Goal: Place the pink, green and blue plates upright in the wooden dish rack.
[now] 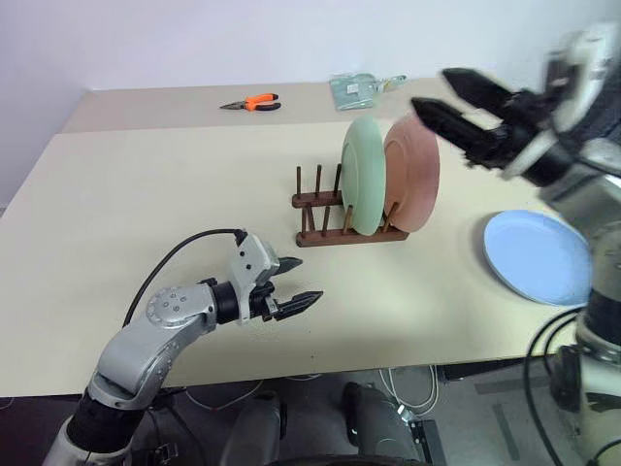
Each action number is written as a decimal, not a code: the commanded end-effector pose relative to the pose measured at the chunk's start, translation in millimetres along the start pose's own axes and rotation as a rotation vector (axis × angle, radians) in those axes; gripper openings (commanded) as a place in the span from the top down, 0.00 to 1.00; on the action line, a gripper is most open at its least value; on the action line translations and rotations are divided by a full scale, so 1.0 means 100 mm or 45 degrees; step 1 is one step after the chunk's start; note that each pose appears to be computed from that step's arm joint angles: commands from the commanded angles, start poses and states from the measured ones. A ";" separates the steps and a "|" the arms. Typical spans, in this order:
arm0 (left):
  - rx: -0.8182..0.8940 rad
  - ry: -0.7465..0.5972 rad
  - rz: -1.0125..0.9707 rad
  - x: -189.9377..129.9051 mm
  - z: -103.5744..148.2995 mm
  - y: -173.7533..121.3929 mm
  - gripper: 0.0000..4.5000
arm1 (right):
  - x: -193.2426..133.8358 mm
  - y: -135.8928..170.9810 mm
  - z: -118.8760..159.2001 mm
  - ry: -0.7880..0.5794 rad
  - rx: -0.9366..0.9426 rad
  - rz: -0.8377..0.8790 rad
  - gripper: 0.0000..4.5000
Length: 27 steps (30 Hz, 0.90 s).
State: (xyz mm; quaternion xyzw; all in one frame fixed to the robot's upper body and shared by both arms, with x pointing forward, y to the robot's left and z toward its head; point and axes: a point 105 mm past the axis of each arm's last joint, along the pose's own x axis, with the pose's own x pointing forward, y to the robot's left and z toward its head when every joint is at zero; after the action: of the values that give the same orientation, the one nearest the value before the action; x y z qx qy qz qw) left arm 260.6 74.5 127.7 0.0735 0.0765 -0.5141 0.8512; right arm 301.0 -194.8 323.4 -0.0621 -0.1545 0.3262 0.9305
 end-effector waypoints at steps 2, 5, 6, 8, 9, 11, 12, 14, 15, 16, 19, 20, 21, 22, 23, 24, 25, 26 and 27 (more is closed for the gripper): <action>0.037 -0.048 -0.086 0.12 0.09 -0.10 0.21 | -0.53 -0.45 -0.32 0.232 -0.062 -0.295 0.01; 0.046 -0.044 -0.142 0.19 0.09 -0.17 0.21 | -0.91 -0.45 -0.91 0.597 -0.112 -0.341 0.01; 0.052 -0.041 -0.154 0.21 0.09 -0.18 0.21 | -0.99 -0.42 -1.10 0.693 -0.115 -0.350 0.01; 0.059 -0.040 -0.163 0.23 0.09 -0.19 0.21 | -1.12 -0.42 -1.40 0.835 -0.116 -0.393 0.01; 0.061 -0.042 -0.165 0.24 0.10 -0.18 0.21 | -1.20 -0.44 -1.55 0.907 -0.112 -0.428 0.01; 0.064 -0.045 -0.163 0.24 0.11 -0.17 0.21 | -1.29 -0.47 -1.78 0.998 -0.086 -0.486 0.01; 0.066 -0.045 -0.163 0.23 0.11 -0.17 0.21 | -1.31 -0.48 -1.84 1.017 -0.075 -0.502 0.01; 0.072 -0.043 -0.160 0.23 0.11 -0.16 0.21 | -1.36 -0.49 -1.97 1.095 -0.108 -0.514 0.12; 0.077 -0.038 -0.155 0.22 0.10 -0.15 0.21 | -1.38 -0.49 -2.04 1.126 -0.115 -0.517 0.19; 0.083 -0.032 -0.147 0.21 0.09 -0.14 0.21 | -1.40 -0.50 -2.09 1.148 -0.122 -0.532 0.29; 0.087 -0.028 -0.130 0.19 0.08 -0.12 0.21 | -1.38 -0.53 -2.15 1.153 -0.116 -0.557 0.64; 0.087 -0.028 -0.129 0.19 0.08 -0.12 0.21 | -1.37 -0.54 -2.15 1.150 -0.113 -0.561 0.76; 0.087 -0.027 -0.127 0.19 0.08 -0.12 0.21 | -1.34 -0.56 -2.13 1.136 -0.131 -0.565 0.87; 0.087 -0.027 -0.125 0.19 0.08 -0.13 0.21 | -1.31 -0.58 -2.09 1.117 -0.150 -0.570 0.99; 0.087 -0.027 -0.124 0.19 0.08 -0.13 0.21 | -1.29 -0.59 -2.07 1.104 -0.163 -0.573 1.00; 0.087 -0.027 -0.122 0.19 0.07 -0.13 0.21 | -1.22 -0.63 -1.98 1.059 -0.199 -0.583 1.00; 0.086 -0.026 -0.119 0.19 0.07 -0.13 0.21 | -1.06 -0.67 -1.80 0.938 -0.240 -0.589 1.00; 0.086 -0.025 -0.116 0.19 0.07 -0.12 0.21 | -0.90 -0.72 -1.57 0.804 -0.295 -0.601 1.00; 0.088 -0.022 -0.112 0.18 0.06 -0.12 0.21 | -0.72 -0.76 -1.29 0.640 -0.339 -0.612 1.00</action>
State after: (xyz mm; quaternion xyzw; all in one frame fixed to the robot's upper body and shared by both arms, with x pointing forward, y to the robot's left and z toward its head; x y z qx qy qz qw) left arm 259.5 52.5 121.8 0.0878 0.0752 -0.5531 0.8251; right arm 325.2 -311.2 132.2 -0.2063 0.1582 0.0580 0.9639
